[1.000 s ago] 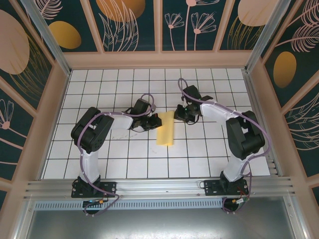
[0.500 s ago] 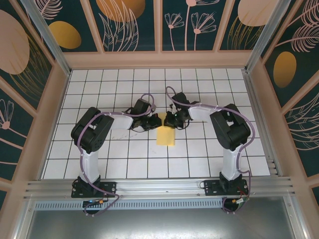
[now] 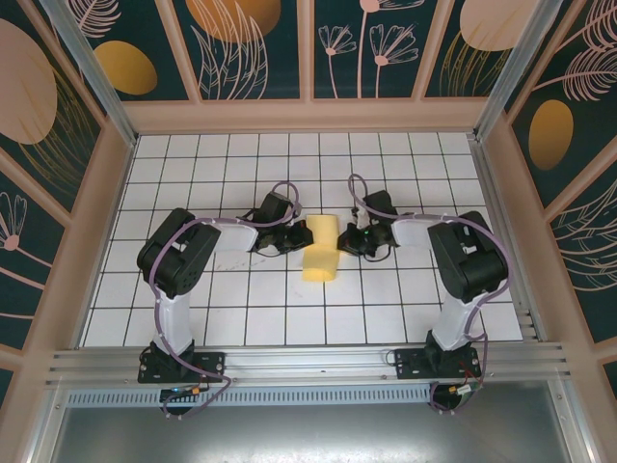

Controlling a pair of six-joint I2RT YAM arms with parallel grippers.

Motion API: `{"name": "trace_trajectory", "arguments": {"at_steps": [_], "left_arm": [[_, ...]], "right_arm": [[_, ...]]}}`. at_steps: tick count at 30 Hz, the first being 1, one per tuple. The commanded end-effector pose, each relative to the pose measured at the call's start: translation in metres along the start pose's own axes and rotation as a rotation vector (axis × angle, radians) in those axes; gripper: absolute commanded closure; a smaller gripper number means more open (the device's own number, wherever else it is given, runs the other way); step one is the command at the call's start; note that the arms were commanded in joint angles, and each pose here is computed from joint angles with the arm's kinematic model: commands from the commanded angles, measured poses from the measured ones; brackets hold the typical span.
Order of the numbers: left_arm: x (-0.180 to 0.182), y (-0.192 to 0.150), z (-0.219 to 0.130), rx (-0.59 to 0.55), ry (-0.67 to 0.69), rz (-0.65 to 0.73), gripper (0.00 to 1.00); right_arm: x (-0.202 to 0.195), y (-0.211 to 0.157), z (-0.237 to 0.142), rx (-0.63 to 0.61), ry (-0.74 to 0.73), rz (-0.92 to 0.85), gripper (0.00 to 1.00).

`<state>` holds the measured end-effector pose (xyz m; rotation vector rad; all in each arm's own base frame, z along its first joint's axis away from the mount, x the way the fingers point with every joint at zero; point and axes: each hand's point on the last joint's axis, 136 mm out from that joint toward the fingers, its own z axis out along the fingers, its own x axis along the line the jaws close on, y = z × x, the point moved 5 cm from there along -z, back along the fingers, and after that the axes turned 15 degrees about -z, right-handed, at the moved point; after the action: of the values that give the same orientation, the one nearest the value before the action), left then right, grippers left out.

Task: Fold a paper plane with a square sheet of paper (pick it up from the middle)
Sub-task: Fold the square sheet of paper in half at the center of the table.

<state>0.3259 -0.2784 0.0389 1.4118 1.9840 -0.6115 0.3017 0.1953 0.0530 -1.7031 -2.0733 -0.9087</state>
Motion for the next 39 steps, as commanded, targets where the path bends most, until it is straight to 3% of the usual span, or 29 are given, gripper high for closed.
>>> {"name": "trace_trajectory", "arguments": {"at_steps": [1, 5, 10, 17, 25, 29, 34, 39], "left_arm": [[0.134, -0.037, 0.008, 0.045, 0.508, -0.168, 1.0], [0.131, -0.036, 0.009, 0.046, 0.5, -0.161, 1.0], [0.129, -0.035, 0.009, 0.044, 0.493, -0.162, 1.0], [0.129, -0.036, 0.008, 0.046, 0.494, -0.159, 1.0], [0.135, -0.038, 0.006, 0.046, 0.511, -0.163, 1.0], [0.132, -0.037, 0.007, 0.045, 0.504, -0.16, 1.0], [0.13, -0.035, 0.008, 0.044, 0.497, -0.158, 1.0], [0.13, -0.035, 0.008, 0.047, 0.499, -0.152, 1.0]], "right_arm": [[-0.028, -0.012, -0.017, 0.013, -0.105, 0.038, 1.0], [0.007, 0.013, -0.025, -0.058, -0.039, -0.042, 1.0], [0.039, 0.028, 0.003, -0.032, 0.046, -0.091, 1.0], [0.024, 0.029, 0.028, 0.01, 0.036, -0.057, 1.0], [-0.03, 0.032, -0.001, -0.069, -0.08, 0.032, 1.0], [-0.012, 0.049, -0.015, -0.136, -0.052, -0.007, 1.0], [0.029, 0.054, -0.001, -0.124, 0.041, -0.086, 1.0], [0.023, 0.059, 0.021, -0.087, 0.053, -0.051, 1.0]]}}
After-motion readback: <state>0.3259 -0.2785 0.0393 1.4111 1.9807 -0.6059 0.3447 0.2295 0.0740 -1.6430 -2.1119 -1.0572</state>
